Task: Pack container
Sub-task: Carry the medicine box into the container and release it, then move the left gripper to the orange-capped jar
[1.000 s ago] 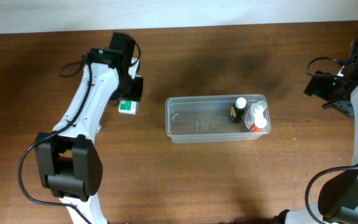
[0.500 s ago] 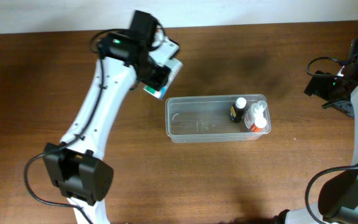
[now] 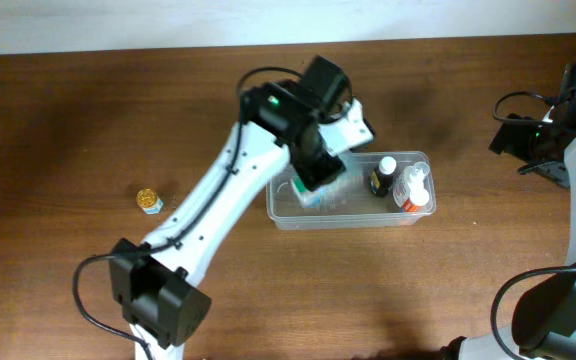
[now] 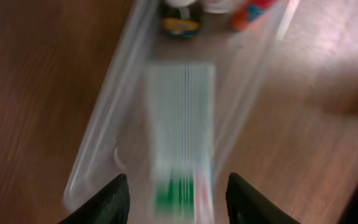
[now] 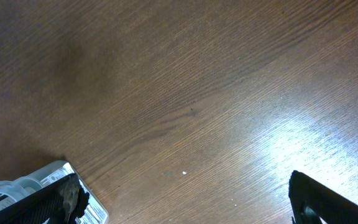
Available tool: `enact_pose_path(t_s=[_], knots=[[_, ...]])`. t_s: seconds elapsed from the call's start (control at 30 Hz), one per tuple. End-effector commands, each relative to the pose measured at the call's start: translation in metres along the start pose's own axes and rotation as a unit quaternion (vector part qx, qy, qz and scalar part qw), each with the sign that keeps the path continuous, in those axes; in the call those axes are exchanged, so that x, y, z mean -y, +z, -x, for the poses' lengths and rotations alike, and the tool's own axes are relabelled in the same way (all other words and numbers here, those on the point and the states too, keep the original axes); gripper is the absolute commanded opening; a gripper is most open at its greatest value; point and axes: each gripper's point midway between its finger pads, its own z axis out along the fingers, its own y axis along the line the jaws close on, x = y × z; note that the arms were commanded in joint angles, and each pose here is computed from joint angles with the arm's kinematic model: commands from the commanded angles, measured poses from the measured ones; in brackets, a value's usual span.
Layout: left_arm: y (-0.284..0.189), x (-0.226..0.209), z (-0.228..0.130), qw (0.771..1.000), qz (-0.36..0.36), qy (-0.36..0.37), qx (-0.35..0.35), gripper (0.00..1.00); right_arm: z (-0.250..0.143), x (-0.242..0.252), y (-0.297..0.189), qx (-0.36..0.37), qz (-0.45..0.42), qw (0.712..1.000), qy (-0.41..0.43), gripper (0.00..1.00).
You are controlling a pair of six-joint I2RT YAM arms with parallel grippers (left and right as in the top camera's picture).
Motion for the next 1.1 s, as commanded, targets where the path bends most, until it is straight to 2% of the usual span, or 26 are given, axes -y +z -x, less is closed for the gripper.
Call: enact_pose_path(t_s=[0.0, 0.33, 0.47, 0.7, 0.87, 0.93, 1.07], knots=[[0.0, 0.014, 0.006, 0.998, -0.012, 0.067, 0.005, 0.5, 0.001, 0.004, 0.001, 0.001, -0.008, 1.0, 0.006, 0.98], [0.027, 0.011, 0.001, 0.997, -0.025, 0.072, -0.022, 0.5, 0.001, 0.004, 0.001, 0.001, -0.008, 1.0, 0.006, 0.98], [0.029, -0.001, 0.003, 0.997, 0.006, 0.072, -0.025, 0.61, 0.001, 0.004, 0.001, 0.001, -0.008, 1.0, 0.006, 0.98], [0.028, -0.013, 0.012, 0.998, 0.032, 0.052, -0.007, 0.72, 0.001, 0.004, 0.001, 0.001, -0.008, 1.0, 0.006, 0.98], [0.027, -0.013, 0.002, 0.999, 0.021, 0.044, -0.021, 0.74, 0.001, 0.004, 0.001, 0.001, -0.008, 1.0, 0.006, 0.98], [0.029, -0.011, 0.0, 0.999, 0.013, 0.043, -0.024, 0.68, 0.001, 0.004, 0.001, 0.001, -0.008, 1.0, 0.006, 0.98], [0.033, -0.01, -0.003, 0.999, 0.007, 0.04, -0.033, 0.4, 0.001, 0.004, 0.001, 0.001, -0.009, 1.0, 0.006, 0.98]])
